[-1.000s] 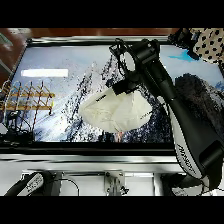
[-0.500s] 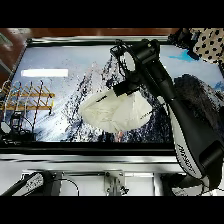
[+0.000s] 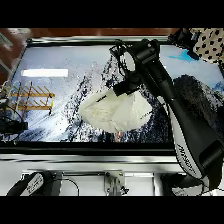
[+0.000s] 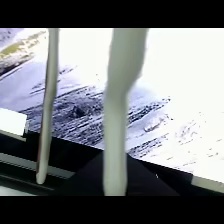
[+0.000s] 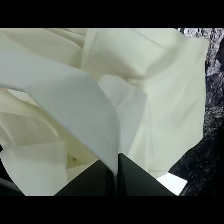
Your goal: Fold the shirts.
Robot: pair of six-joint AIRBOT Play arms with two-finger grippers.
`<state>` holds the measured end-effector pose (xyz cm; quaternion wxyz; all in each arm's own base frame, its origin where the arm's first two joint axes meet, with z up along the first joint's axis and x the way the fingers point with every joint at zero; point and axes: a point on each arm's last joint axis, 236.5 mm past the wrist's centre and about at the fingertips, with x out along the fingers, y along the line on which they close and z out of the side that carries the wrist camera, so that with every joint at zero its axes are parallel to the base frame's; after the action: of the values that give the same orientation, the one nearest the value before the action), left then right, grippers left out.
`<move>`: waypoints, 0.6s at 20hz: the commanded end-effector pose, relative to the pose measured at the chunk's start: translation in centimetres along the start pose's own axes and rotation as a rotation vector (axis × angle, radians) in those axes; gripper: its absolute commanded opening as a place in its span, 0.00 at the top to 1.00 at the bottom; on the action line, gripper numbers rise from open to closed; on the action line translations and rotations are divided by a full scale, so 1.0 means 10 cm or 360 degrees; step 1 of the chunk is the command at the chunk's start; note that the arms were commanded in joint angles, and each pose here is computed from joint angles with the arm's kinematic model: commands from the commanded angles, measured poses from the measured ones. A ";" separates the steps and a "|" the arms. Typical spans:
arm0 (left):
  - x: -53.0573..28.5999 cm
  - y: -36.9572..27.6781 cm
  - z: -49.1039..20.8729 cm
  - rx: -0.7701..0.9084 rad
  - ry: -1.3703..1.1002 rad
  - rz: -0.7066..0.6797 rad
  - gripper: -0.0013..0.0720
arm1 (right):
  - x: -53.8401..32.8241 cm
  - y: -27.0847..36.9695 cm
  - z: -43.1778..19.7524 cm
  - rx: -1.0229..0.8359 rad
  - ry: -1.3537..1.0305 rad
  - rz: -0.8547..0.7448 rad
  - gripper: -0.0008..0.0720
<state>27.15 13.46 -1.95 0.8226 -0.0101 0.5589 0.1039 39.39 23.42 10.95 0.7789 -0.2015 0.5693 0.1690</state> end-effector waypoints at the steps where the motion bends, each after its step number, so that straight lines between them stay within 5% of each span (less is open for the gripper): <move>1: -0.45 -0.15 0.14 -0.0029 -0.0189 -0.0063 0.90 | 0.00 0.00 0.02 -0.0009 -0.0016 -0.0004 0.89; 8: -1.09 -0.36 0.15 0.0066 -0.0440 -0.0062 0.90 | -0.05 -0.29 0.03 0.0004 -0.0032 -0.0192 0.89; 12: -1.42 -0.80 0.18 0.0205 -0.0489 -0.0289 0.90 | -0.32 -0.60 0.07 0.0032 -0.0136 -0.0383 0.89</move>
<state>25.82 7.16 9.38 0.8990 0.0098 0.4344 0.0545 41.03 20.50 12.90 0.8017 -0.2347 0.5376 0.1149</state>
